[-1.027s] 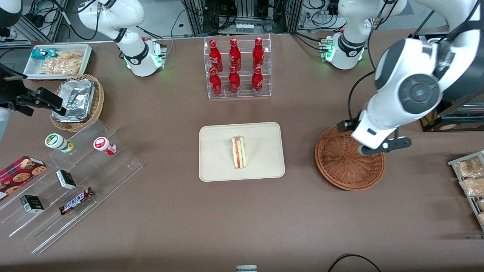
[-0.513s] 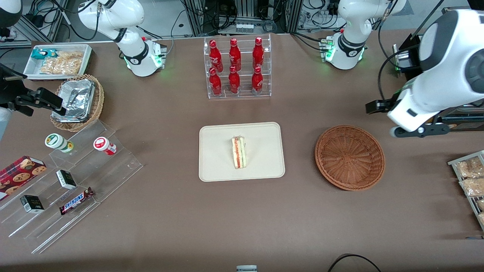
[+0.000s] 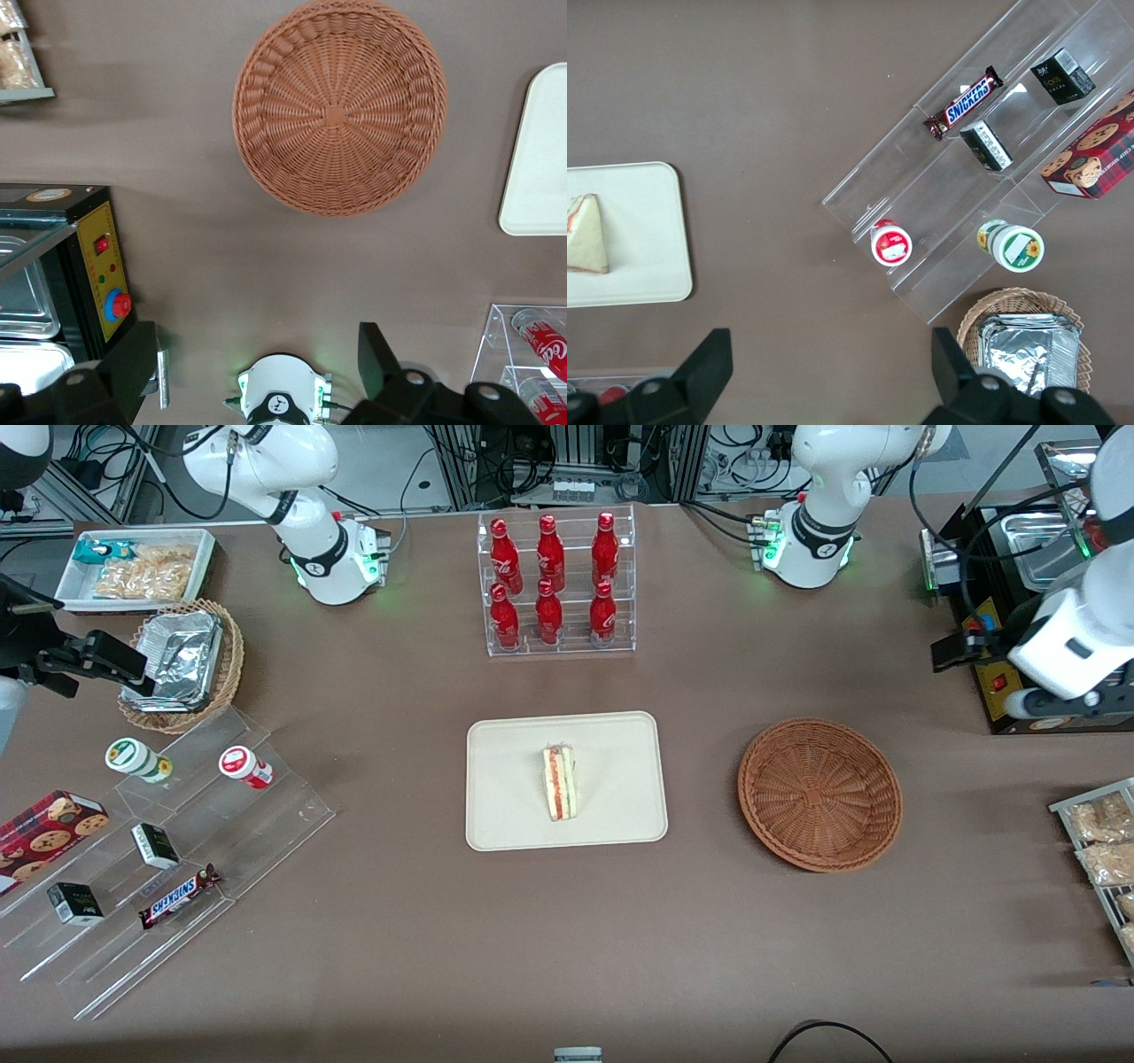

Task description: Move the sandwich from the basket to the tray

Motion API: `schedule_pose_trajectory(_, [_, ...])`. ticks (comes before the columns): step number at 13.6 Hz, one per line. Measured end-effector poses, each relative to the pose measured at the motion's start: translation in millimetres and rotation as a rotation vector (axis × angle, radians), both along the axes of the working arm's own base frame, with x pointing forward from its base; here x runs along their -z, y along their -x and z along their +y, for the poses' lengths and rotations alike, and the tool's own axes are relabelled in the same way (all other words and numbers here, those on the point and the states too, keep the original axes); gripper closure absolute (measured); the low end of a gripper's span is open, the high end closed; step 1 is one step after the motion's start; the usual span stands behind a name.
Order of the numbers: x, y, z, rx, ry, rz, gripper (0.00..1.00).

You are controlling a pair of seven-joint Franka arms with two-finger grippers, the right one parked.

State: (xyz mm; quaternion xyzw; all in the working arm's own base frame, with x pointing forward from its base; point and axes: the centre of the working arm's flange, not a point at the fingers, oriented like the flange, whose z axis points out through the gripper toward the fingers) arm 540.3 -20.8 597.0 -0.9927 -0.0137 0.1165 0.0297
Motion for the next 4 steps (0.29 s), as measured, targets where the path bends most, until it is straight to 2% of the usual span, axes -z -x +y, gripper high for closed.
schedule_pose_trajectory(4, [-11.6, 1.2, 4.8, -0.008, 0.0, -0.035, 0.0])
